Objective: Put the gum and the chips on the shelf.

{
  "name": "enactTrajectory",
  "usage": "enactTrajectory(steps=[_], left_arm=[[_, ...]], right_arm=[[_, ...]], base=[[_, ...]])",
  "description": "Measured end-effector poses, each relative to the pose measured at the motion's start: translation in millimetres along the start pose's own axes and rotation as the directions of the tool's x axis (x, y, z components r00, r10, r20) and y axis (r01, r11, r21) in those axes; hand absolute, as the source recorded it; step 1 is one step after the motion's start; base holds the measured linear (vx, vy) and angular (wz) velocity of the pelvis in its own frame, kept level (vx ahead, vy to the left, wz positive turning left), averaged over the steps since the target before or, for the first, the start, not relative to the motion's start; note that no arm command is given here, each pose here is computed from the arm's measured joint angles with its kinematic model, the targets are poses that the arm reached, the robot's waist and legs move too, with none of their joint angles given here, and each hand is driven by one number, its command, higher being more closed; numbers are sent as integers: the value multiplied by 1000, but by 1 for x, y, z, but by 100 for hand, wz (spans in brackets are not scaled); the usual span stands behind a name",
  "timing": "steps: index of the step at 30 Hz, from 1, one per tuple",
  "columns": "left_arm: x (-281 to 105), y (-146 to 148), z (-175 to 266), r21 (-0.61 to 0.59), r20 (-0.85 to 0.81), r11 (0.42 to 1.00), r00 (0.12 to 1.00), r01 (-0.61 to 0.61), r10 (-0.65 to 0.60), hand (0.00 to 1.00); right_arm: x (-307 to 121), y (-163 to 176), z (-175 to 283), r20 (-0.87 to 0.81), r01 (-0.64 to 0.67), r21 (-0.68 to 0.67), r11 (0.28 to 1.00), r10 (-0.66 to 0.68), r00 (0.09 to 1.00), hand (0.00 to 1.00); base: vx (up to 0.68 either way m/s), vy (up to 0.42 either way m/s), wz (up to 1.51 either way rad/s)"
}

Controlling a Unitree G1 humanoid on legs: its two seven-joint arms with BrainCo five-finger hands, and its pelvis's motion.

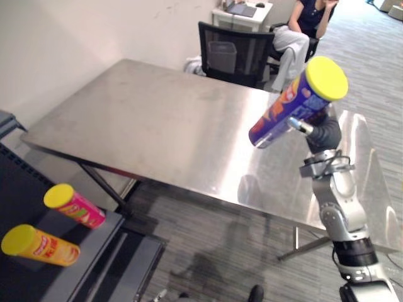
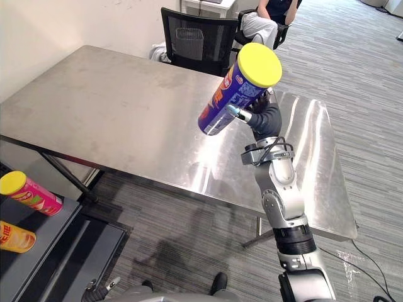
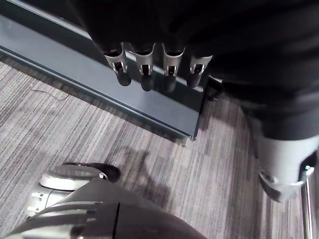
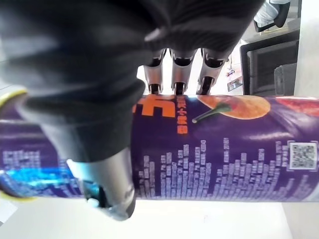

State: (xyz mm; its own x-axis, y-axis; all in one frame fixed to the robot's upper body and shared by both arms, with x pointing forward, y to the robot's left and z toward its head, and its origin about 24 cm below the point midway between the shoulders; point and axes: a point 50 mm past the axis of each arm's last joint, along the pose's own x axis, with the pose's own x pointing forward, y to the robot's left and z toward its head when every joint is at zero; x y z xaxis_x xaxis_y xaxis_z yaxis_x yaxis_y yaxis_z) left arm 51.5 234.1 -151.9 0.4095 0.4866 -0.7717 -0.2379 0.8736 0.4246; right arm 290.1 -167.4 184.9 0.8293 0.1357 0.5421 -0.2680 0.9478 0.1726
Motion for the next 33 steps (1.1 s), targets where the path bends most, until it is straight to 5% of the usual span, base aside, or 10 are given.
enactTrajectory(steps=[13, 23, 33], left_arm=[[-4, 1, -20, -32, -108, 999, 994, -7, 4, 0], [-14, -14, -30, -212, -186, 975, 982, -68, 28, 0], [-32, -15, -64, -263, -291, 957, 956, -118, 38, 0]], right_arm=[[-25, -19, -6, -54, 68, -23, 997, -69, 996, 100], [20, 16, -23, -83, -96, 64, 993, 101, 991, 100], [5, -37, 5, -11, 46, -69, 997, -47, 999, 100]], base=[[-10, 12, 5], [-84, -68, 57], [-51, -100, 144]])
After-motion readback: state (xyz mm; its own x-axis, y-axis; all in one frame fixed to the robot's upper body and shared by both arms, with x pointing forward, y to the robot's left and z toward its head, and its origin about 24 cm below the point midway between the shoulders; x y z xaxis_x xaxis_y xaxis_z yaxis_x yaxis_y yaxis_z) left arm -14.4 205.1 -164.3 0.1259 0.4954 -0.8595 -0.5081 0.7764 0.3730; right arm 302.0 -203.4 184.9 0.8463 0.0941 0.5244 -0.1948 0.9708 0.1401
